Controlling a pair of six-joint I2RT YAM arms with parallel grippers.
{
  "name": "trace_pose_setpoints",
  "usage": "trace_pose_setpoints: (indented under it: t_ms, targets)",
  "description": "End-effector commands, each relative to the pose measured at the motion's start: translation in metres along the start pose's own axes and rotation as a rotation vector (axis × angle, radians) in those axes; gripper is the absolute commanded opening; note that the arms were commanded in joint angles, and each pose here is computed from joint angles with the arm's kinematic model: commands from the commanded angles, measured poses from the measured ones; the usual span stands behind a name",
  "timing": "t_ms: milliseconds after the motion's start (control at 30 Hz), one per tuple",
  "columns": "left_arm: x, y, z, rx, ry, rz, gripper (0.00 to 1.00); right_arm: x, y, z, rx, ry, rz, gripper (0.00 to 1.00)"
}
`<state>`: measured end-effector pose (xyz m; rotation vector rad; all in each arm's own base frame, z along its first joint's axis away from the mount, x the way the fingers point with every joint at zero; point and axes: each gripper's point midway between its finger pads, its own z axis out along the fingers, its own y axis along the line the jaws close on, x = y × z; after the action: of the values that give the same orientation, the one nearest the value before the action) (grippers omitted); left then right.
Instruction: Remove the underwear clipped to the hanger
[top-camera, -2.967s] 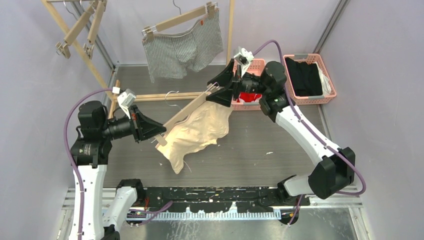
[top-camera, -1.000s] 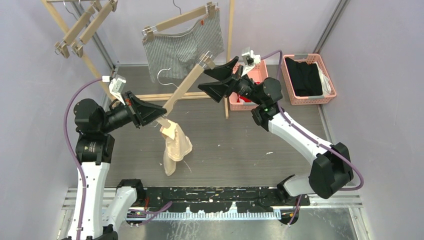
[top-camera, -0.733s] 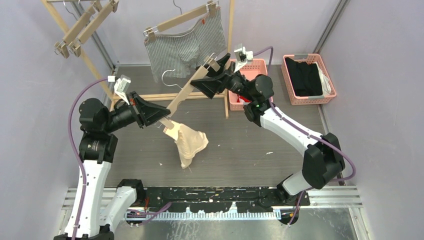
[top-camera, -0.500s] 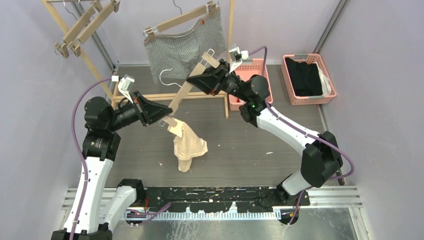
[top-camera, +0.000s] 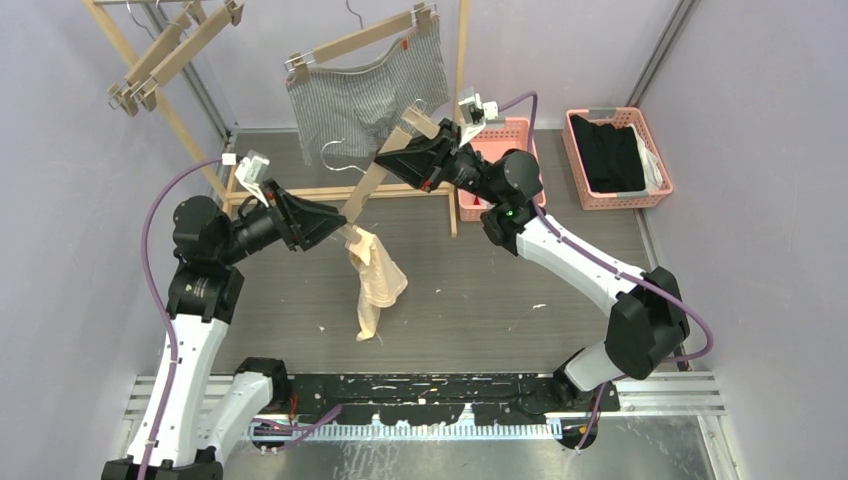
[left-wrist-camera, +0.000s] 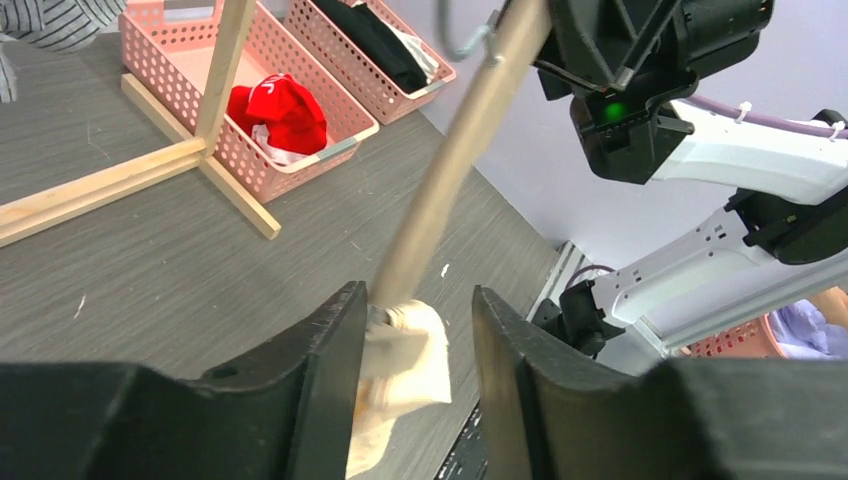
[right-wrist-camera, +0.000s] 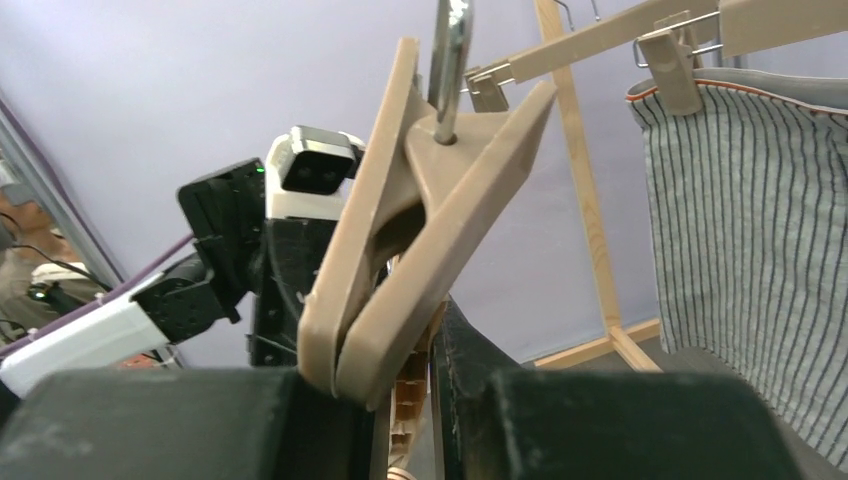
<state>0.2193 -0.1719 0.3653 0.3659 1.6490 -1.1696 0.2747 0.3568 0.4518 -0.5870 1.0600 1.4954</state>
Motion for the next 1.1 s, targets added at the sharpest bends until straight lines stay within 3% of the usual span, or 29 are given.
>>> trace_pose_setpoints:
  t_ms: [0, 333, 600, 1067]
  targets:
    - [-0.011, -0.019, -0.010, 0.025, -0.053, 0.111, 0.50, -0.029, 0.009, -0.003, 0.001, -0.075, -0.116, 0.01]
    - [-0.002, 0.014, -0.005, -0.091, -0.051, 0.102, 0.70, -0.036, 0.031, -0.009, -0.051, -0.087, -0.103, 0.01]
    - [0.015, 0.029, 0.005, -0.064, -0.004, 0.058, 0.71, -0.046, 0.052, -0.010, -0.088, -0.103, -0.118, 0.01]
    - [0.008, -0.008, 0.006, 0.164, -0.080, 0.082, 0.71, -0.043, 0.053, -0.005, -0.102, -0.107, -0.102, 0.01]
